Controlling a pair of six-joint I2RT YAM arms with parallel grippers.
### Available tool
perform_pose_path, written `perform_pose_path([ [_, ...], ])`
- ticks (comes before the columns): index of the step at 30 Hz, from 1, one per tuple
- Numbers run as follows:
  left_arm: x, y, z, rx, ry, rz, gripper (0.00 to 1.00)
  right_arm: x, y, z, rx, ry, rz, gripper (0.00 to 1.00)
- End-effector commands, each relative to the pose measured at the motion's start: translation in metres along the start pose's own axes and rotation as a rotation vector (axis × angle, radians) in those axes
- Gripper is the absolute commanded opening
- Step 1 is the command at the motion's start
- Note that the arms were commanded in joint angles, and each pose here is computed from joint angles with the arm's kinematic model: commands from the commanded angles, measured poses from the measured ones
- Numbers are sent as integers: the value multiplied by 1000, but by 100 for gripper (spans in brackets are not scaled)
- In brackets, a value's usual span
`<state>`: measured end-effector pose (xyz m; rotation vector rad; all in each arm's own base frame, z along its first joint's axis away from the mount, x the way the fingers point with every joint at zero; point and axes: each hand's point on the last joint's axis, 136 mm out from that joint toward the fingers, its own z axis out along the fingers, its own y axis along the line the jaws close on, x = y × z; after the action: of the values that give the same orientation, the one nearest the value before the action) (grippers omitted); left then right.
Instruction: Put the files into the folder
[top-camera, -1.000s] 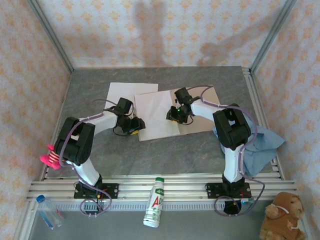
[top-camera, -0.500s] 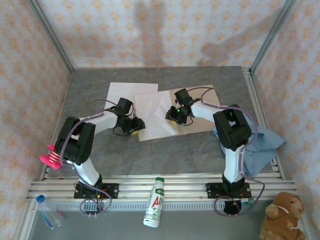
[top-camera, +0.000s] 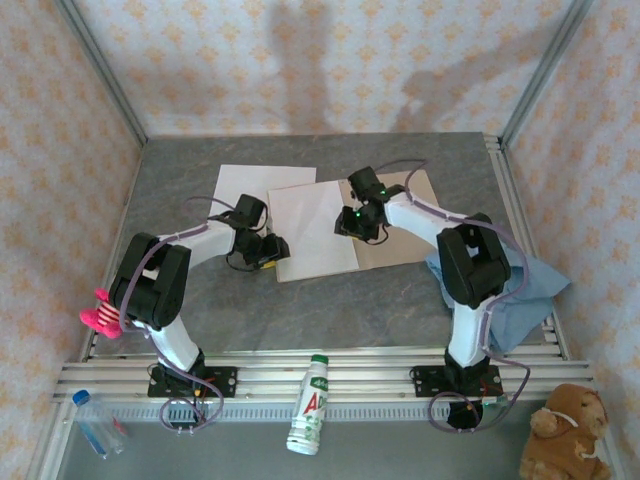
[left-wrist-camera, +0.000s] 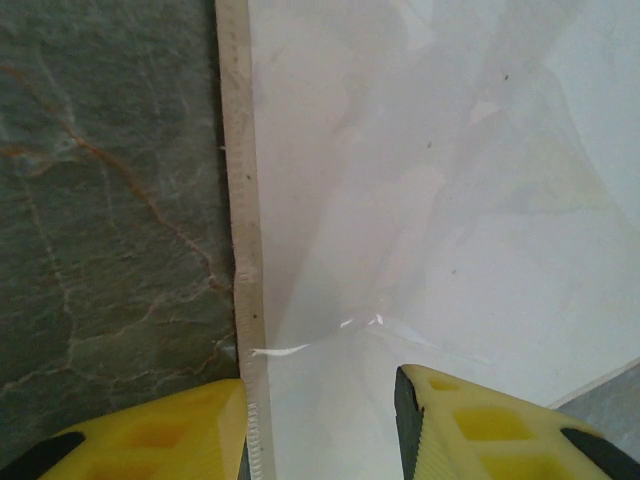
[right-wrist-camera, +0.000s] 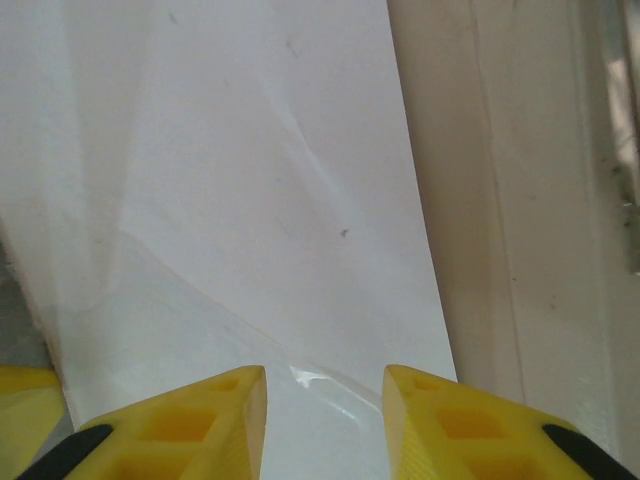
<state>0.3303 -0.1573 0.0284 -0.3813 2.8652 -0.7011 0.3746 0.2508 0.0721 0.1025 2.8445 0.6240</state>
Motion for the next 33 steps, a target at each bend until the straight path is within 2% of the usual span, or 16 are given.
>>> perform_pose_path([
  [1,-7,1,-13,-51,-19,40,45,-9,3,-33,30,-58,-68,37],
  [4,-18,-4,-30,-42,-49,45,50,-16,-10,-43,43,-82,-62,38],
  [9,-45,-5,-62,-51,-125,27,63,-18,-54,-45,93,-96,11,38],
  [17,-106,22,-93,-129,-265,-58,78,1,-84,-16,133,-43,49,37],
  [23,-140,32,-94,-189,-292,-61,81,18,-89,3,115,3,94,37],
  [33,-150,6,-90,-98,-292,-62,79,55,-58,28,32,71,120,35],
])
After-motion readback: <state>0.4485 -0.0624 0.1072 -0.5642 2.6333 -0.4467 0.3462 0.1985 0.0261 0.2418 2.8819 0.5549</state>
